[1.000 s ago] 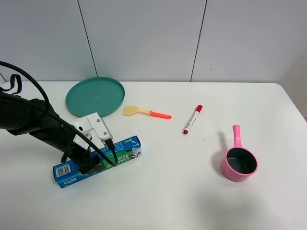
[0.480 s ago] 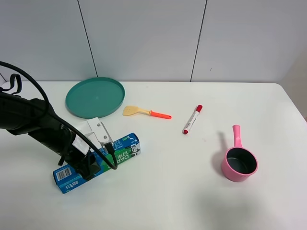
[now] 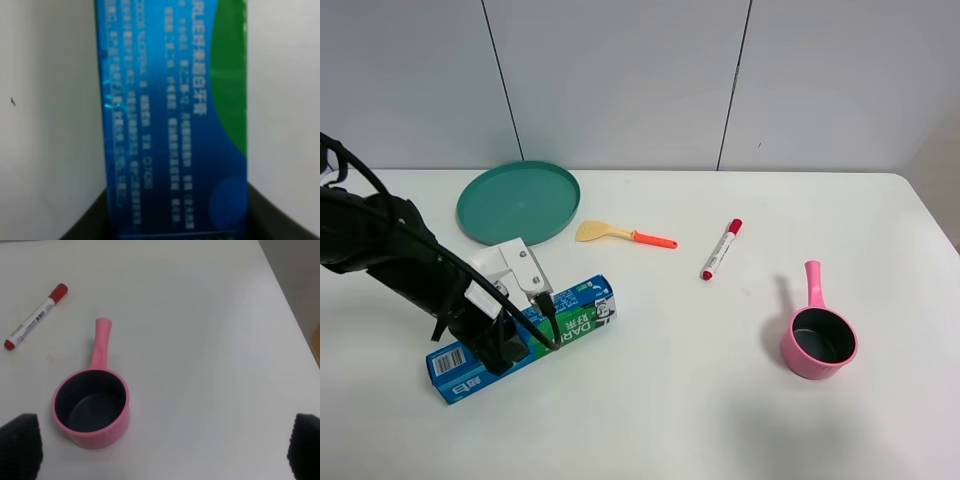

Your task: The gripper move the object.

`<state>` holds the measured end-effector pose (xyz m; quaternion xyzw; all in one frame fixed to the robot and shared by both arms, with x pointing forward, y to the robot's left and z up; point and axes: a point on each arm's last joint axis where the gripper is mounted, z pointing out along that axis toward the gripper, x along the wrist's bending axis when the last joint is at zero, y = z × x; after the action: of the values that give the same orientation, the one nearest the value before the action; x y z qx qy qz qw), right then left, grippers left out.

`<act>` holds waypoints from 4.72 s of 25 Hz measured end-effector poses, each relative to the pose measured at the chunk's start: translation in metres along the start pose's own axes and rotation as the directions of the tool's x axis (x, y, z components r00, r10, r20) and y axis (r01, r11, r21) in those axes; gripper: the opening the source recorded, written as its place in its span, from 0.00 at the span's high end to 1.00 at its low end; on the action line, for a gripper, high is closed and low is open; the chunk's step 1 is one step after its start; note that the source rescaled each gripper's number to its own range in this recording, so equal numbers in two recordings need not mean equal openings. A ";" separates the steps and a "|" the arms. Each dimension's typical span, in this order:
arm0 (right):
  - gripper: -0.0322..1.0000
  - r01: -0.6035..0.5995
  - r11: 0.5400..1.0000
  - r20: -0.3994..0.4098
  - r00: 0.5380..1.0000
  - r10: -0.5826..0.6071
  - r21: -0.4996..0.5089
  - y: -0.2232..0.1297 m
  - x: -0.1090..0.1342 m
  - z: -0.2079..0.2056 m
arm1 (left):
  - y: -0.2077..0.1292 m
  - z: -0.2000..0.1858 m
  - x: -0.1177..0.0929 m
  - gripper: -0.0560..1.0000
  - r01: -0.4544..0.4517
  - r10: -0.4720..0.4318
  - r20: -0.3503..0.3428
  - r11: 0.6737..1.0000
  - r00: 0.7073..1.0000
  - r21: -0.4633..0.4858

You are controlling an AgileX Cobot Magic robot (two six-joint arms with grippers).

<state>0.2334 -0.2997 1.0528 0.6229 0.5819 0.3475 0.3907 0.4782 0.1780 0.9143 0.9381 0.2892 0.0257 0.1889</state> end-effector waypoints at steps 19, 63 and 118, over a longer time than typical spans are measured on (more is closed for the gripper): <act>0.00 0.000 1.000 0.000 1.000 0.000 0.000 0.000 0.000 0.000 | 0.112 -0.112 0.042 0.94 -0.260 0.232 -0.226 0.960 0.946 -0.107; 0.00 0.000 1.000 0.000 1.000 0.000 0.000 0.000 0.000 0.000 | 0.269 0.035 0.085 0.94 -0.748 0.668 -0.388 0.658 0.634 -0.089; 0.00 0.000 1.000 0.000 1.000 0.000 0.000 0.000 0.000 0.000 | 0.268 0.102 0.079 0.34 -0.562 0.463 -0.375 0.799 0.803 -0.216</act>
<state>0.2334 -0.2997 1.0528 0.6229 0.5819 0.3473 0.3908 0.7030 -0.0169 0.9142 0.9229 0.0386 0.2658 0.2760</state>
